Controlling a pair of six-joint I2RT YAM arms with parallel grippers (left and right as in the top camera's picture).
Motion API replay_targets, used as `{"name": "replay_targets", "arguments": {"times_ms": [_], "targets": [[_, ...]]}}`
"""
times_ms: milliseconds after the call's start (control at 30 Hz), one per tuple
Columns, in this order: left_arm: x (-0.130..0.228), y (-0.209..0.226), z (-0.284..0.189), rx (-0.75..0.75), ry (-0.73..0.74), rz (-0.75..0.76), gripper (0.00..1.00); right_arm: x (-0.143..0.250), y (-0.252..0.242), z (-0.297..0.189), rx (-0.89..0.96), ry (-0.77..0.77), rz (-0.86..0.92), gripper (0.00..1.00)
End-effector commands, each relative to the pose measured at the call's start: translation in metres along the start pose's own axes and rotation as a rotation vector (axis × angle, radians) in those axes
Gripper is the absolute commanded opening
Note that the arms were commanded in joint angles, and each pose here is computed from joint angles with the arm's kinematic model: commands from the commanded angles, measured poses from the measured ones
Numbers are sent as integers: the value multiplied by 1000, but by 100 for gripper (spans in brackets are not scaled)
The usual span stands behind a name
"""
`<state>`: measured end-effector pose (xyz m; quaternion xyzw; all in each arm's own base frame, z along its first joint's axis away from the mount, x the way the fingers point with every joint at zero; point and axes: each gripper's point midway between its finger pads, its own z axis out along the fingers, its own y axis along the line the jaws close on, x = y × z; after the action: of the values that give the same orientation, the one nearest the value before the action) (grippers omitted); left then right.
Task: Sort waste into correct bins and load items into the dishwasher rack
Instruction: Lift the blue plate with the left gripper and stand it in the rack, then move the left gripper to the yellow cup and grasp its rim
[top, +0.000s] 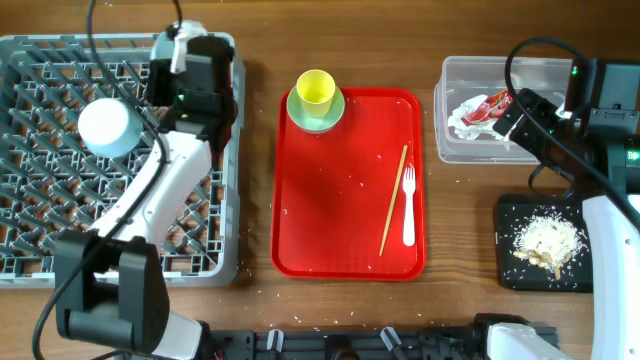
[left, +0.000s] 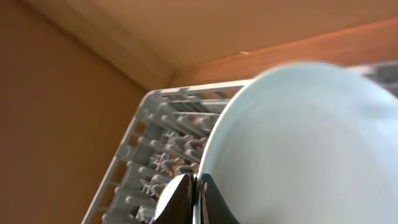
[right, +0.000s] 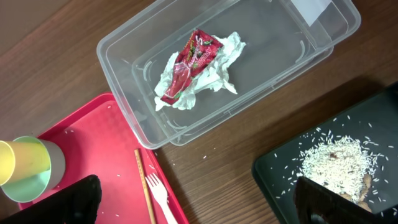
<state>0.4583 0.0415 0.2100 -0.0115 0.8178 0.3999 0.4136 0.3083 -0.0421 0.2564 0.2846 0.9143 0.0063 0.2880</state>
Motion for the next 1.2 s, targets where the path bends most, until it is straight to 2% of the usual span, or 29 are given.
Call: {"name": "replay_targets", "arguments": {"times_ms": [0, 133, 167, 233, 367, 433, 500, 567, 633, 667, 733, 800, 900, 1000, 1167], "targets": [[0, -32, -9, 148, -14, 68, 9, -1, -3, 3, 20, -3, 3, 100], [-2, -35, -16, 177, -17, 14, 18, -2, -3, 3, 19, -4, 3, 100], [-4, -32, -18, 179, -18, -14, 25, -2, -3, 3, 19, -4, 2, 100], [-7, -28, -24, 208, -28, -41, 33, -2, -3, 3, 19, -4, 3, 100], [-10, -36, -53, 409, -30, -107, 73, -2, -3, 3, 19, -4, 3, 100], [-11, -38, -66, 493, -26, -150, 80, -2, -3, 3, 19, -4, 3, 100], [-13, -33, -80, 544, -22, -220, 81, -2, -3, 3, 19, -4, 3, 100], [-16, -33, -102, 656, -13, -302, 81, -2, -3, 3, 19, -4, 3, 100], [-26, -44, -151, 940, -35, -349, 76, -2, -3, 3, 19, -4, 3, 100], [-33, -51, -180, 1100, -65, -349, 69, -2, -3, 3, 19, -4, 3, 100], [-37, -56, -203, 1237, -68, -363, 65, -2, -3, 3, 19, -4, 3, 100], [-36, -64, -215, 1330, -20, -400, 68, -2, -3, 3, 19, -4, 3, 100], [-29, -83, -216, 1382, 58, -412, 70, -2, -3, 3, 19, -4, 3, 100], [-24, -120, -216, 1416, 98, -362, 74, -2, -3, 3, 19, -4, 3, 100], [-42, -174, -211, 1427, 0, -333, 73, -2, -3, 3, 19, -4, 3, 100]]}}
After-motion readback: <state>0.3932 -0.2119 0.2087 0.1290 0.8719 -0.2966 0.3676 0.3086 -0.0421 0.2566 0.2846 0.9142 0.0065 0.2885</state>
